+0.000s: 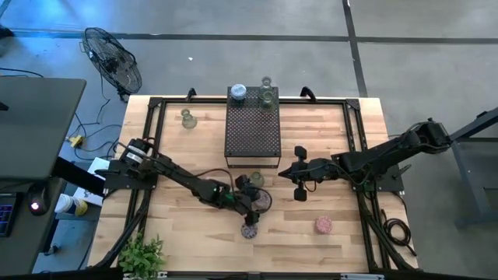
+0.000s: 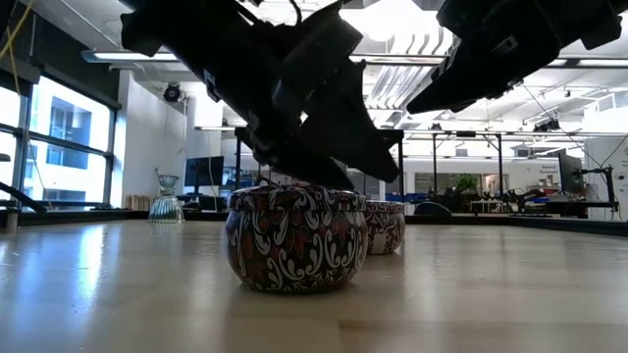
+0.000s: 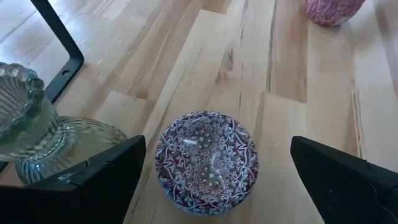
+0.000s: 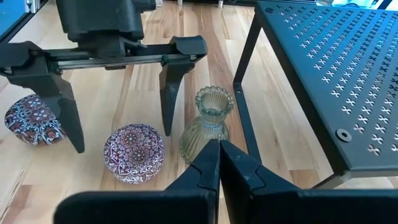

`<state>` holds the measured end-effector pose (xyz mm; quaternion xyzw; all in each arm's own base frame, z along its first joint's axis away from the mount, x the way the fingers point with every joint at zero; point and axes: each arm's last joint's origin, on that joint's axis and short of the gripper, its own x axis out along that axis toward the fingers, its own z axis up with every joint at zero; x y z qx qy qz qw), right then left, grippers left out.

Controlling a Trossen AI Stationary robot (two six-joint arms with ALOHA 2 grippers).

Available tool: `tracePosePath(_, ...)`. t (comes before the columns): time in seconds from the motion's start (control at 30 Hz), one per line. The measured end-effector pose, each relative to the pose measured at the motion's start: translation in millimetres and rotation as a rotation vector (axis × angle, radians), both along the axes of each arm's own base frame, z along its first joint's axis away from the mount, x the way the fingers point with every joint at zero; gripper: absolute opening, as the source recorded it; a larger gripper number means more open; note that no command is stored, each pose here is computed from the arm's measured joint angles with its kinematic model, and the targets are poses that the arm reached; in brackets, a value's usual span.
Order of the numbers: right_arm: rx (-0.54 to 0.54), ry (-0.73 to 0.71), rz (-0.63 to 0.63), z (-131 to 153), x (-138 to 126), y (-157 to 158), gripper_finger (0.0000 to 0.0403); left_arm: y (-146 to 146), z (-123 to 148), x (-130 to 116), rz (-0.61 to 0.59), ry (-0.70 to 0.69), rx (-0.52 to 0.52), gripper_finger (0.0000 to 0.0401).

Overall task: Pick & Place candle stick holders
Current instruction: Put the red scented candle on the shelf aligned with the other blue scented candle

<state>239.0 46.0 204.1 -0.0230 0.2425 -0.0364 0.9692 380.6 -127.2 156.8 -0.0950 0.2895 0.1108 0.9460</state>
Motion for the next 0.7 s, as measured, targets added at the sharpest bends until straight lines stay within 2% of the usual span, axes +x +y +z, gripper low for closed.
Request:
tracePosePath(0.13,0.000,-0.002,0.000,0,0,0,0.0001,3,-14,1,0.024,0.036,0.031,0.0392)
tracePosePath(0.53,-0.001,-0.009,0.001,1,1,0,0.0001,1,-31,8,0.033,0.014,0.050,0.0391)
tracePosePath(0.7,-0.001,-0.011,0.000,1,1,0,0.0002,0,-32,10,0.030,0.000,0.048,0.0368)
